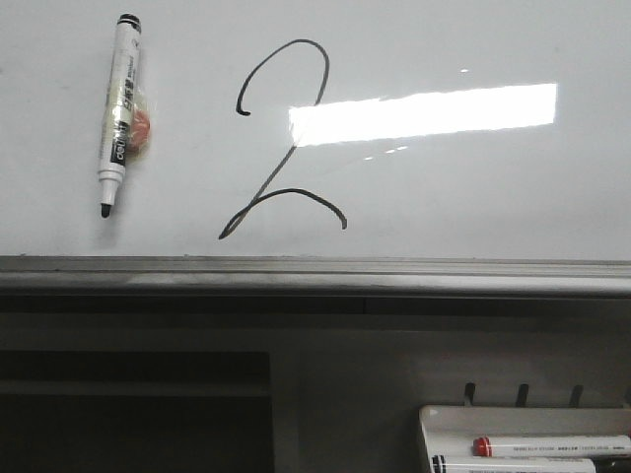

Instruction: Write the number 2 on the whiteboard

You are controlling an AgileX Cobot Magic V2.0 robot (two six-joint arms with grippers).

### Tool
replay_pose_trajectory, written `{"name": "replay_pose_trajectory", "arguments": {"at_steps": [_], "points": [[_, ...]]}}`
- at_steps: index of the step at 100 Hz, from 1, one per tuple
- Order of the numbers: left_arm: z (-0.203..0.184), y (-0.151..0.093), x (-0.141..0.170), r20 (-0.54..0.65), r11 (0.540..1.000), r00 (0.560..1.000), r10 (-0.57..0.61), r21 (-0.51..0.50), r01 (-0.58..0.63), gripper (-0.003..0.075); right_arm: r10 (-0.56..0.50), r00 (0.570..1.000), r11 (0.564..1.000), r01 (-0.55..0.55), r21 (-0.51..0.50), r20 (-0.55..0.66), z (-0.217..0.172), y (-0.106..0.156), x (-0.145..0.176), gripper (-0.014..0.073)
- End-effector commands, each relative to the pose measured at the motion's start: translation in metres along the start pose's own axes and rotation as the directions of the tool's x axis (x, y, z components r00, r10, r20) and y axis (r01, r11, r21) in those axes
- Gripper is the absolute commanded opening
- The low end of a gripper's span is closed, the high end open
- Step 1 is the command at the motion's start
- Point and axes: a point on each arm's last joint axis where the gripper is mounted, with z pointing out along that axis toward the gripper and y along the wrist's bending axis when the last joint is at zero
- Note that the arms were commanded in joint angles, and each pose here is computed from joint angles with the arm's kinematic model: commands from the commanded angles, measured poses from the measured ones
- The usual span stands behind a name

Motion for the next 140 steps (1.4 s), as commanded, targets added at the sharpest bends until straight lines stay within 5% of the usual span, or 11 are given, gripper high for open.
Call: {"name": "replay_pose_trajectory", "arguments": {"at_steps": [1,101,117,140], "points": [[-0.001,0.0,-0.001,0.049,1.0,0.999,-0.009,-0.001,0.009,-0.002,0.013,0.999,0.999,-0.014,0.04,0.041,0.0,-0.004,-0.01,-0.0071],[-0.001,0.0,-0.001,0.049,1.0,0.999,-0.009,-0.001,0.009,-0.002,0.013,0.999,0.999,-0.014,0.04,0.041,0.0,-0.004,-0.01,-0.0071],[-0.001,0.0,-0.001,0.049,1.0,0.999,-0.009,-0.001,0.009,-0.002,0.128,0.99,0.988,-0.132,0.077,0.056,-0.001,-0.008,-0.012,-0.0071],[-0.001,0.0,-0.001,0.049,1.0,0.999,-0.009,-0.001,0.009,-0.002,0.139,0.99,0.969,-0.143,0.203,0.033,-0.002,-0.019,-0.008,-0.0071]]}}
